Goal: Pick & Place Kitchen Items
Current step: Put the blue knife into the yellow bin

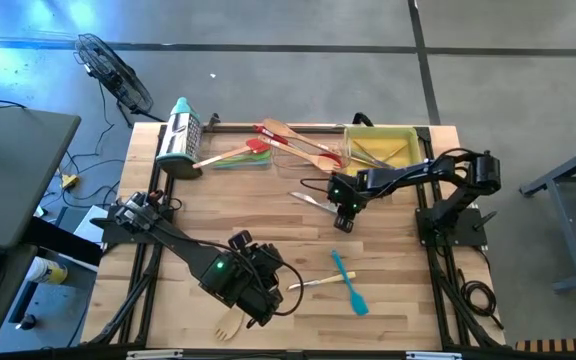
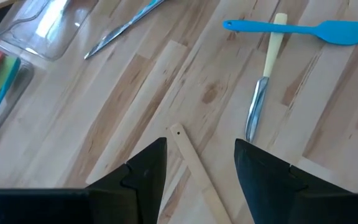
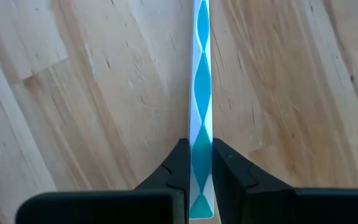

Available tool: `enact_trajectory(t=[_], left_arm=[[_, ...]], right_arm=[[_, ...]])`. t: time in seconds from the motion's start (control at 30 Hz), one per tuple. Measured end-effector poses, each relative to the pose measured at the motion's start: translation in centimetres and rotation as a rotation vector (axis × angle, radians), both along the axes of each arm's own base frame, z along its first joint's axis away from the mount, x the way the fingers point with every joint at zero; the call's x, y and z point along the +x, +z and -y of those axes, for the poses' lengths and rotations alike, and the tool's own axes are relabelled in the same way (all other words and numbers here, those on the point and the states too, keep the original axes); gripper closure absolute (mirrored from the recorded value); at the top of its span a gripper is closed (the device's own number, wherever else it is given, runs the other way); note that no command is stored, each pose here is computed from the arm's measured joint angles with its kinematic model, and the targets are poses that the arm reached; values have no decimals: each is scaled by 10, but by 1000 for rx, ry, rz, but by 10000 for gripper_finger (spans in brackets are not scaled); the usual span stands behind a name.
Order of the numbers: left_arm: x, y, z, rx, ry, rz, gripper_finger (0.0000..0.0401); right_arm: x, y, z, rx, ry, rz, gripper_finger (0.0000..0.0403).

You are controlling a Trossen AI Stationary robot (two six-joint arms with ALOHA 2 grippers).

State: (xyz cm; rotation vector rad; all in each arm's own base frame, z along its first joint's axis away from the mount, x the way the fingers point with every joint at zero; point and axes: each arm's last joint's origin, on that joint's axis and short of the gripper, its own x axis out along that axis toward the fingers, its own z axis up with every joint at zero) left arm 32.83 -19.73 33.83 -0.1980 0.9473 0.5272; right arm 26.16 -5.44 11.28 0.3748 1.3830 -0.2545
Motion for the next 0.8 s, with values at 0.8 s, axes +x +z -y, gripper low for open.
enact_trajectory(t=[0.8], left_arm=[[0,0,0,14,-5,-3,221]], right_arm=[[-26,59,-30,-61,48,106,373]])
